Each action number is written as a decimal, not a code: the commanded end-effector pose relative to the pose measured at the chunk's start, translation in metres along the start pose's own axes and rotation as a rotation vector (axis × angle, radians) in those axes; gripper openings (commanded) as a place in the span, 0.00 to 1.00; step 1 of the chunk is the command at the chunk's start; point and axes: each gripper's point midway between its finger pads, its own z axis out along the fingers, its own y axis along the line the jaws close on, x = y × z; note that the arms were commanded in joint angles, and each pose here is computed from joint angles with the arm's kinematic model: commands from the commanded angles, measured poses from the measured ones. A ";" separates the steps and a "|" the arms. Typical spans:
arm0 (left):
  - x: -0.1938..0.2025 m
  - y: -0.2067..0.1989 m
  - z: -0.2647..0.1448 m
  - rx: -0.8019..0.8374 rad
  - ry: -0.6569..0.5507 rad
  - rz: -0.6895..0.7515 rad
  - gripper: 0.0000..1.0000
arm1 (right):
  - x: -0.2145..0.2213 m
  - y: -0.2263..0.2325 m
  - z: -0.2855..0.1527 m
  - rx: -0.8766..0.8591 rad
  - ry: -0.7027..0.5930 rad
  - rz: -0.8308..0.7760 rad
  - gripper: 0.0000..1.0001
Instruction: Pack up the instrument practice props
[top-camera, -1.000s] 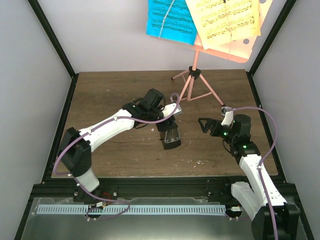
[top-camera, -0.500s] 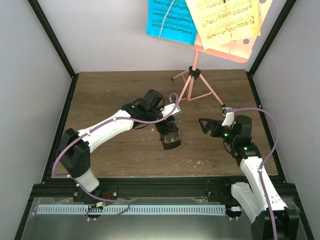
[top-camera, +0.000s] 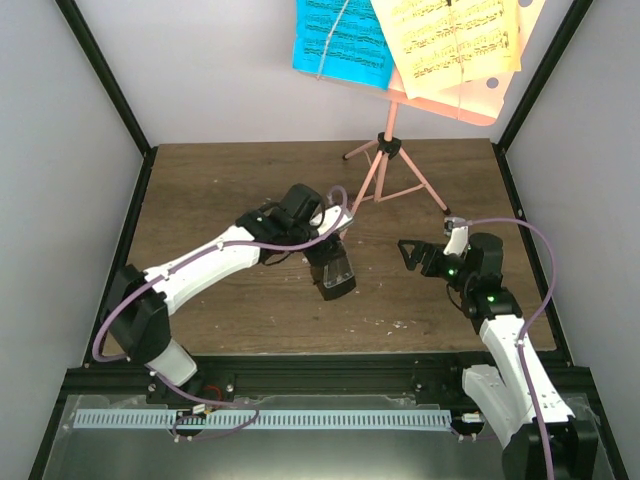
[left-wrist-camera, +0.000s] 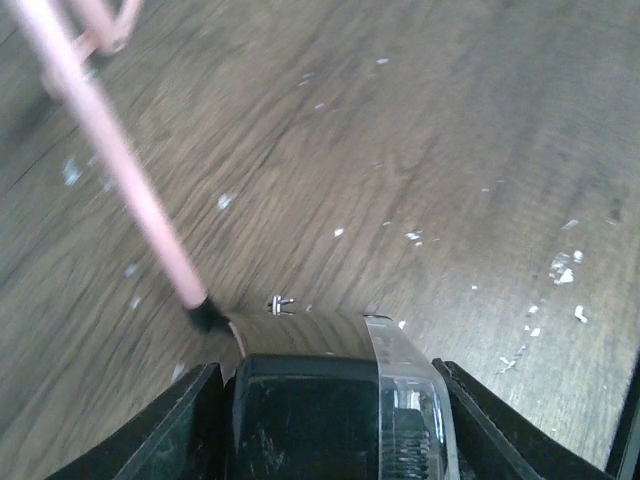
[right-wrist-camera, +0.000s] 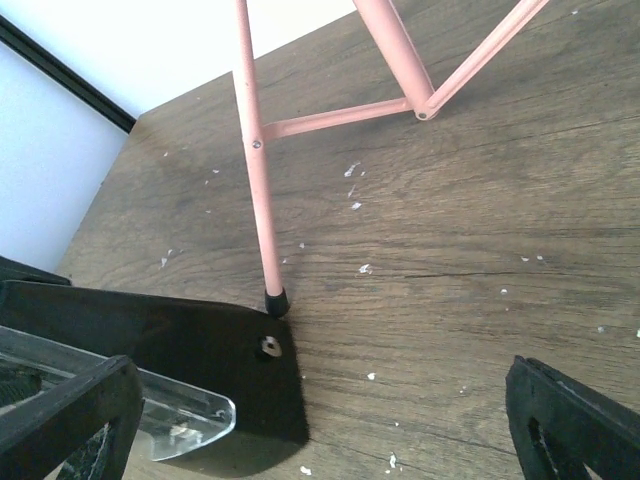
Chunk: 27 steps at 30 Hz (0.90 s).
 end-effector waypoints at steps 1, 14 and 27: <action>0.025 0.032 -0.024 -0.264 0.058 -0.221 0.45 | 0.000 -0.008 -0.001 0.042 -0.007 -0.029 1.00; 0.037 0.019 -0.013 -0.319 -0.011 -0.668 0.69 | 0.017 -0.017 0.011 0.046 0.064 0.055 1.00; 0.027 -0.012 -0.048 -0.059 -0.151 -0.621 0.97 | 0.038 -0.011 0.021 -0.044 0.158 0.092 1.00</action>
